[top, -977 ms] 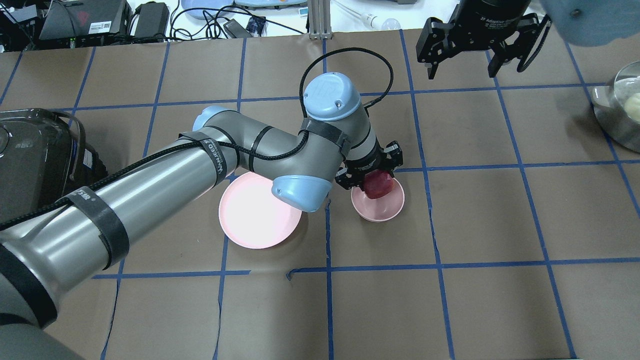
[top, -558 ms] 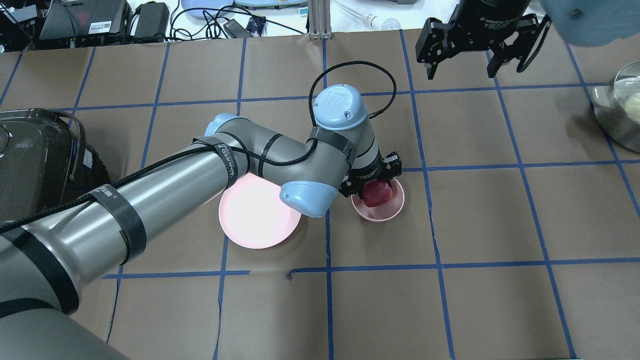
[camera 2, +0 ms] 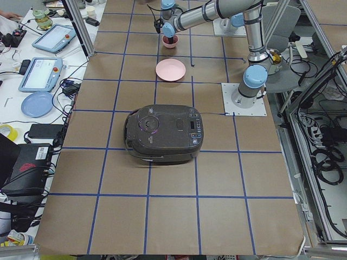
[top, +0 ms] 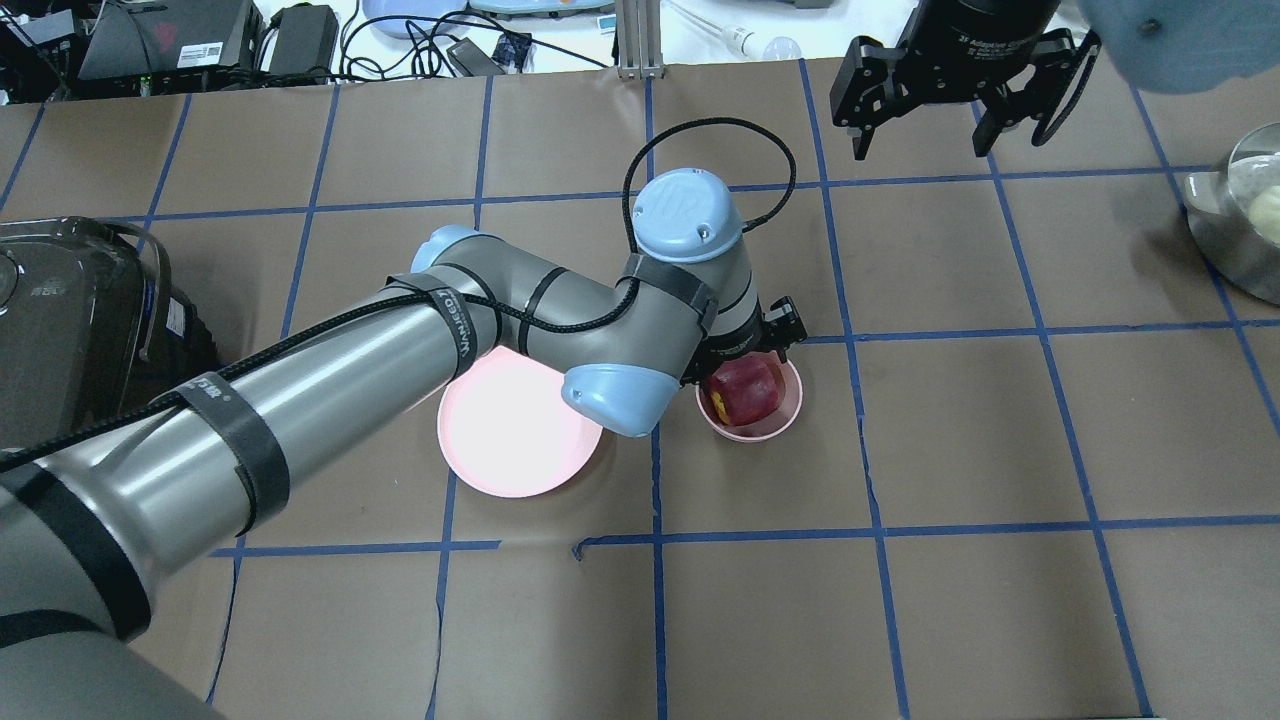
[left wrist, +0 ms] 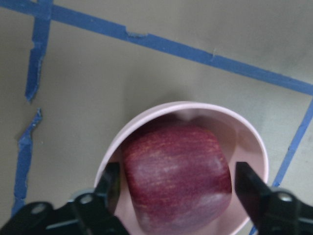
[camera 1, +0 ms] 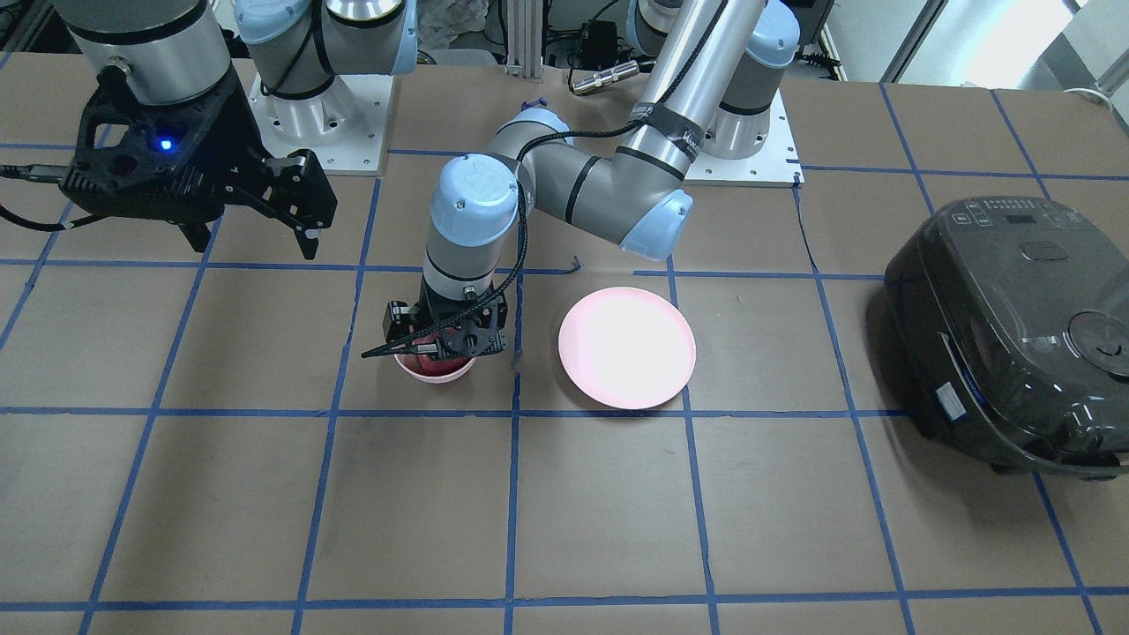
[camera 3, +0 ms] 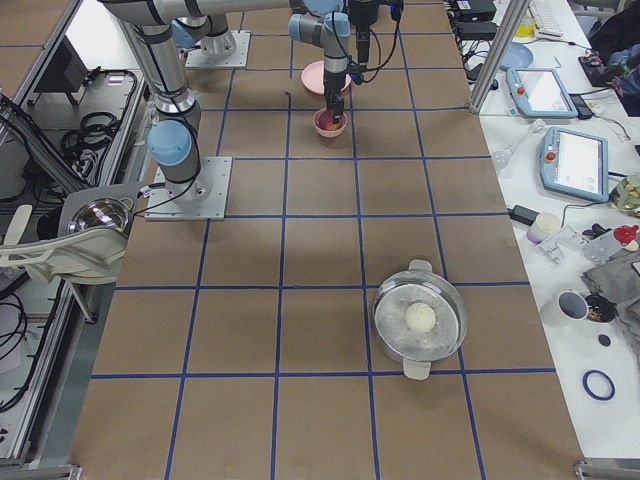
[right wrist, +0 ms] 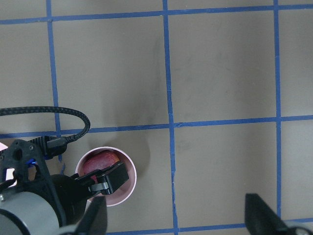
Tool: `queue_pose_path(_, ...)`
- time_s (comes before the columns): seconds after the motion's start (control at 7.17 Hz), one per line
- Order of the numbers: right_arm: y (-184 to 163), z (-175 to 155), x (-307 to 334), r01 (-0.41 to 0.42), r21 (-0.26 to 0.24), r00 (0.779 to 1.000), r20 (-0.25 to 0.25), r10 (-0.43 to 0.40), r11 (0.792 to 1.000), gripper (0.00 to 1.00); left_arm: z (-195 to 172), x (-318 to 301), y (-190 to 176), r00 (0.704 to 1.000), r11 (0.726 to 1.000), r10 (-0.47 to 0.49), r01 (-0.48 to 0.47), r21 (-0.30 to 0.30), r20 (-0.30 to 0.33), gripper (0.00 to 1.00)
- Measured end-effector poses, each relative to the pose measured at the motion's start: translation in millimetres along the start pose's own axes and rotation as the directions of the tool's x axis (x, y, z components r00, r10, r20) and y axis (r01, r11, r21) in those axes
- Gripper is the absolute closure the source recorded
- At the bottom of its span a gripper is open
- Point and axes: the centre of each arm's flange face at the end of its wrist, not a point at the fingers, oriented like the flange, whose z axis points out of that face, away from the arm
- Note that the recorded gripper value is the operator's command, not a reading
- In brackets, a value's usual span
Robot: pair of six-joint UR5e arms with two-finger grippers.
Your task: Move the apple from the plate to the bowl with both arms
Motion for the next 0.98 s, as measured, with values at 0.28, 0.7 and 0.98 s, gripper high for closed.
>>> queue_pose_path(0.28, 0, 0, 0, -0.001, 0.000, 1.000, -0.001, 0.001, 1.000, 0.00, -41, -14, -14, 1.000, 0.999, 0.027, -0.027, 0.037, -0.016, 0.00)
queue_pose_path(0.7, 0, 0, 0, -0.001, 0.000, 1.000, -0.001, 0.001, 1.000, 0.00, -135, -87, -52, 0.970, 0.972, 0.231, -0.233, 0.011, 0.080, 0.00)
queue_pose_path(0.98, 0, 0, 0, -0.001, 0.000, 1.000, -0.001, 0.001, 1.000, 0.00, -209, -148, -77, 0.920, 0.929, 0.359, -0.369, 0.035, 0.155, 0.00)
